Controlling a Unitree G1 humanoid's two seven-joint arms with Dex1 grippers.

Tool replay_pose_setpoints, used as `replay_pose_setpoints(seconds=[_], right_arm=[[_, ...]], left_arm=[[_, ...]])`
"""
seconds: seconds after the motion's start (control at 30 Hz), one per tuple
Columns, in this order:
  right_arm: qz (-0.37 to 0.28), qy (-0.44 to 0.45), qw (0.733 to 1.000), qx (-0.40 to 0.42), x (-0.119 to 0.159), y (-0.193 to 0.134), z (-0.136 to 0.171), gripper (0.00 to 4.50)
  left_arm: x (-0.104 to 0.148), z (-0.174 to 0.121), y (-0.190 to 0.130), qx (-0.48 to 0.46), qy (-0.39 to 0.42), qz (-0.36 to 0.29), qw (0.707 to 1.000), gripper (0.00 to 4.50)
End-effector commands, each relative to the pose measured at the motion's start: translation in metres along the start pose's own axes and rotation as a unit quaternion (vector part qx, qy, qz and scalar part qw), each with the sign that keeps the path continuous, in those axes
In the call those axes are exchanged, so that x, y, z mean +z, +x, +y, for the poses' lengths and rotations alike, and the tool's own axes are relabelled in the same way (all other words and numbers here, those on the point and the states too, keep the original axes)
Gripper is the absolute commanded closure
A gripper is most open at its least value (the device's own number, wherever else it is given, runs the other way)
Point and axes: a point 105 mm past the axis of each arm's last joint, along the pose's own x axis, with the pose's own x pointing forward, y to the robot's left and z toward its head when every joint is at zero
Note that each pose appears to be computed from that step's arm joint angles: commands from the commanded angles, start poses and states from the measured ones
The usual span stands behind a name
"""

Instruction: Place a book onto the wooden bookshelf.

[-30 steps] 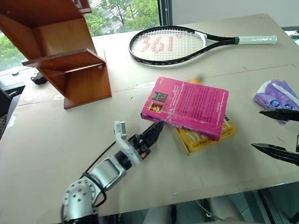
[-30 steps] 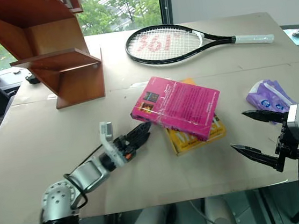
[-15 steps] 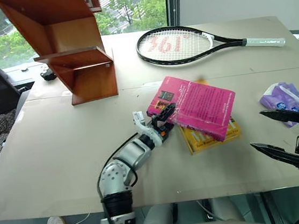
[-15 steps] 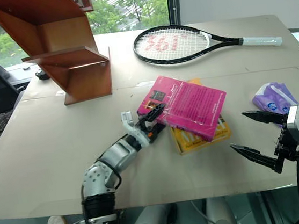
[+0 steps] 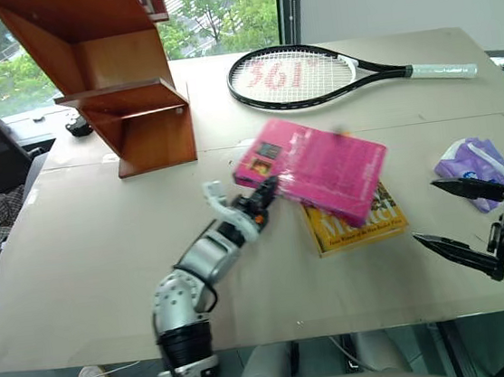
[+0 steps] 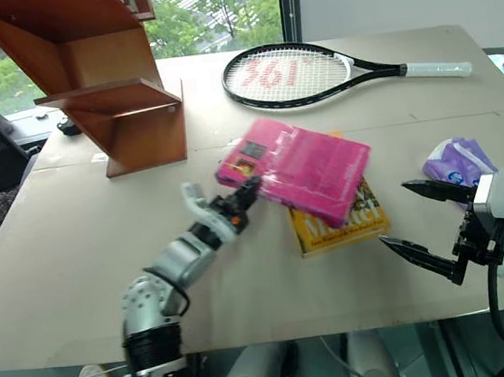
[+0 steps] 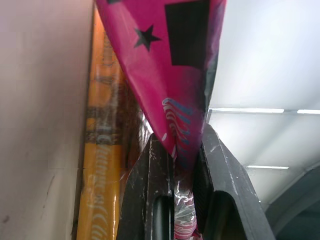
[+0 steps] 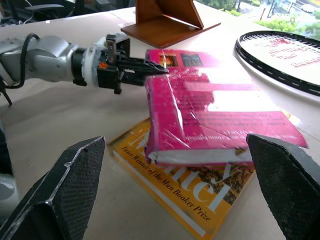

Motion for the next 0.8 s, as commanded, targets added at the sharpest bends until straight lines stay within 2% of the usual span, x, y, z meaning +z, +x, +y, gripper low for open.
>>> replay_pose_setpoints(seconds=[0.03,0.07,0.1,0.17,0.23,0.27,0.3,0.37,0.4,0.47,0.53,0.63,0.73,0.8], right_arm=[[-0.024,-0.016,1.0,0.003,0.005,0.007,-0.004,0.0],[-0.029,-0.016,0.999,0.005,0.005,0.01,-0.006,0.0],[-0.035,-0.017,0.999,0.007,0.005,0.013,-0.008,0.0],[-0.048,-0.027,0.998,0.014,0.007,0.02,-0.013,0.0],[-0.059,-0.035,0.997,0.02,0.009,0.025,-0.018,0.0],[-0.062,-0.037,0.997,0.022,0.01,0.026,-0.02,0.0],[-0.069,-0.038,0.997,0.024,0.013,0.026,-0.023,0.0],[-0.081,-0.039,0.996,0.026,0.017,0.026,-0.029,0.0],[-0.086,-0.04,0.995,0.026,0.019,0.026,-0.031,0.0],[-0.101,-0.047,0.993,0.024,0.025,0.026,-0.039,0.0],[-0.116,-0.055,0.991,0.026,0.033,0.03,-0.044,0.0],[-0.136,-0.072,0.988,0.025,0.044,0.035,-0.053,0.0],[-0.157,-0.086,0.983,0.025,0.054,0.038,-0.059,0.0],[-0.173,-0.093,0.98,0.028,0.061,0.04,-0.061,0.0]], left_arm=[[0.035,-0.067,-0.017,-0.087,0.173,-0.025,0.981,4.5],[0.043,-0.076,-0.018,-0.085,0.221,-0.03,0.971,4.5],[0.046,-0.09,-0.019,-0.093,0.299,-0.021,0.949,4.5],[0.046,-0.126,-0.02,-0.105,0.499,0.014,0.86,4.5],[0.047,-0.151,-0.019,-0.105,0.637,0.029,0.763,4.5],[0.049,-0.159,-0.017,-0.103,0.674,0.026,0.731,4.5],[0.054,-0.176,-0.014,-0.095,0.751,0.014,0.653,4.5],[0.064,-0.202,-0.009,-0.078,0.84,-0.01,0.537,4.5],[0.069,-0.212,-0.007,-0.069,0.863,-0.022,0.501,4.5],[0.085,-0.238,-0.008,-0.029,0.925,-0.041,0.376,4.5],[0.098,-0.245,-0.014,0.011,0.958,-0.009,0.286,4.5],[0.12,-0.244,-0.027,0.069,0.976,0.057,0.201,4.5],[0.151,-0.236,-0.045,0.151,0.966,0.127,0.17,4.5],[0.165,-0.237,-0.054,0.186,0.958,0.145,0.162,4.5]])
